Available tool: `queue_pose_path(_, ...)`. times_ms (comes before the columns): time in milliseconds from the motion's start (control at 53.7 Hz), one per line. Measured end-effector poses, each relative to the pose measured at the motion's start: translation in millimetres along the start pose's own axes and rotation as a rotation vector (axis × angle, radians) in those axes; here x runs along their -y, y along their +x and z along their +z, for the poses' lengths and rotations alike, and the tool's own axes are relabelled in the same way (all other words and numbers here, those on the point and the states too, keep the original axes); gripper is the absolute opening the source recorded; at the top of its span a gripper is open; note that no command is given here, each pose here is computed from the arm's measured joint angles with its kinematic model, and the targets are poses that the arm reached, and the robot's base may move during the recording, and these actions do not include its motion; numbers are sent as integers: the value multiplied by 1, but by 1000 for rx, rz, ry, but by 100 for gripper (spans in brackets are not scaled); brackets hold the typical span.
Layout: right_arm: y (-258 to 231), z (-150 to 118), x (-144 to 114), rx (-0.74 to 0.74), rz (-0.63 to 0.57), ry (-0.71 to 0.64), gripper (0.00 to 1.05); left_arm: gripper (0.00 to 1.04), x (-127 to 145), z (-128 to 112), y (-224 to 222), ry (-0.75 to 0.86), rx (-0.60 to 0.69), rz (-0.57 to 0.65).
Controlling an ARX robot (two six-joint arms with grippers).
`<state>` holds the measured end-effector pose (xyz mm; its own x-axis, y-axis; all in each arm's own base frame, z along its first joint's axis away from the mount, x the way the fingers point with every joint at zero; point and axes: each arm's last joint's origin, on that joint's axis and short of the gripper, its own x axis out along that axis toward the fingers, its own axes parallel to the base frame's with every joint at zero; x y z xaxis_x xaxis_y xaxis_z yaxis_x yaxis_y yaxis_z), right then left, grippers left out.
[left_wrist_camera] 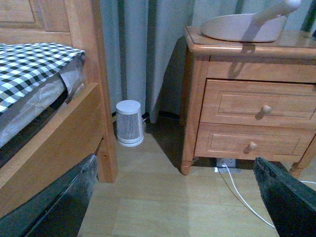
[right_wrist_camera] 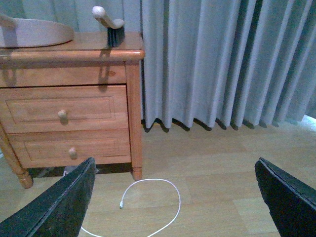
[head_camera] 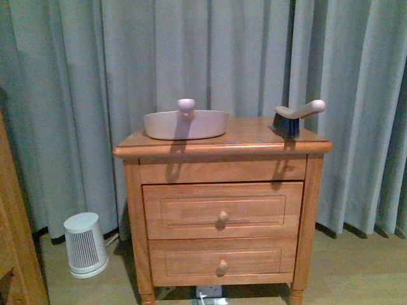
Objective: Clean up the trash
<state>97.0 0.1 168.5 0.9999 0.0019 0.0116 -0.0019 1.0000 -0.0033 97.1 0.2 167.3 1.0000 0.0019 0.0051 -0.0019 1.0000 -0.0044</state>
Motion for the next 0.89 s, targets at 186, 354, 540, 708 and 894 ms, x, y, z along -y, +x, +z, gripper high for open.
queue_pose_path(186,0,0,0,0,0,0,97,97,0,0,0,0,0,0)
queue_pose_path(354,0,0,0,0,0,0,97,97,0,0,0,0,0,0)
queue_pose_path(540,0,0,0,0,0,0,97,97,0,0,0,0,0,0)
queue_pose_path(708,0,0,0,0,0,0,97,97,0,0,0,0,0,0)
queue_pose_path(894,0,0,0,0,0,0,97,97,0,0,0,0,0,0)
